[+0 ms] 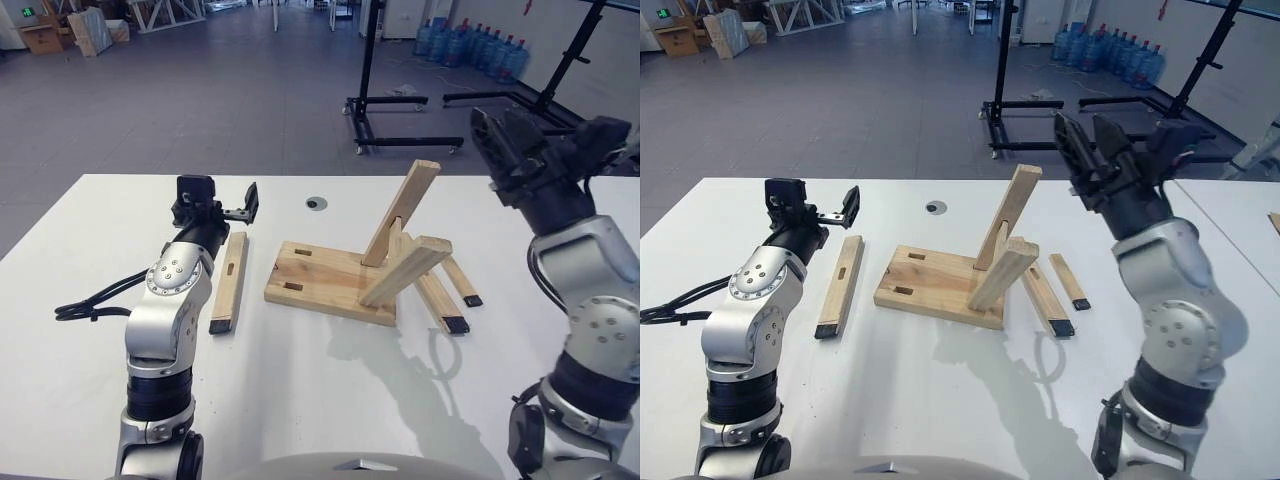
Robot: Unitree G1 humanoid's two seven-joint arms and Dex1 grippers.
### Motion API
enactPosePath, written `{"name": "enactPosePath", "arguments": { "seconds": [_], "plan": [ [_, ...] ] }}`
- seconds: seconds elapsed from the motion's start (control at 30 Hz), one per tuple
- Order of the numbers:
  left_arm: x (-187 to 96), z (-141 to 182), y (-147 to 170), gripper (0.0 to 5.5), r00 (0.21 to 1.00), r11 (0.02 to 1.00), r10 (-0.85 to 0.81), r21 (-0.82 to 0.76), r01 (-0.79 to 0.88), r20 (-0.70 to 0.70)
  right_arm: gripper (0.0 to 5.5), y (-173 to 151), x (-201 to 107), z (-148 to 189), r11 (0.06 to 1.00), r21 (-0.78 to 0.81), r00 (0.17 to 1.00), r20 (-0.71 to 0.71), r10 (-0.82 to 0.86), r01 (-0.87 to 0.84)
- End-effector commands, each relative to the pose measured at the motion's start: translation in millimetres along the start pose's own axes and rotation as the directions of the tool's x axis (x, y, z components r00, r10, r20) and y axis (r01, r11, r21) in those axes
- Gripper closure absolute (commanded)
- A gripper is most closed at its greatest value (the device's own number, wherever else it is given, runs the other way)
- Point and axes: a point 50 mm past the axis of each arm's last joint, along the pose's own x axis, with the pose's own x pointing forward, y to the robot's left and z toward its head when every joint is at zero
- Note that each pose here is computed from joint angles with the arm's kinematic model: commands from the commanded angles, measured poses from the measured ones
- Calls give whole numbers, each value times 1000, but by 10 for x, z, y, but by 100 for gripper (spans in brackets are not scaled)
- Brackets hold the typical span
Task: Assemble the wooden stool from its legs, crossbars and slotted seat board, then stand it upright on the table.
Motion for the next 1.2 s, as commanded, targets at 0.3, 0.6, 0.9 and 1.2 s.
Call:
{"name": "enactPosePath", "arguments": {
  "seconds": [0.3, 0.6, 0.9, 1.2],
  "plan": [
    [-38, -89, -7, 44, 1000, 1000, -12, 28, 13, -24, 202, 113, -606, -512, 945, 130, 719, -621, 313, -300],
    [2, -134, -109, 44, 998, 998, -52, 21, 52, -33, 202, -299, 11, -622, 639, -758, 929, -320, -183, -135],
    [-14, -171, -128, 44, 998, 998, -49, 25, 50, -34, 202, -267, 69, -486, 739, -632, 960, 28, -277, 232],
    [0, -199, -168, 44, 997, 997, -69, 27, 70, -42, 202, -545, -90, -871, 940, -167, 921, -209, -329, 298]
  ]
}}
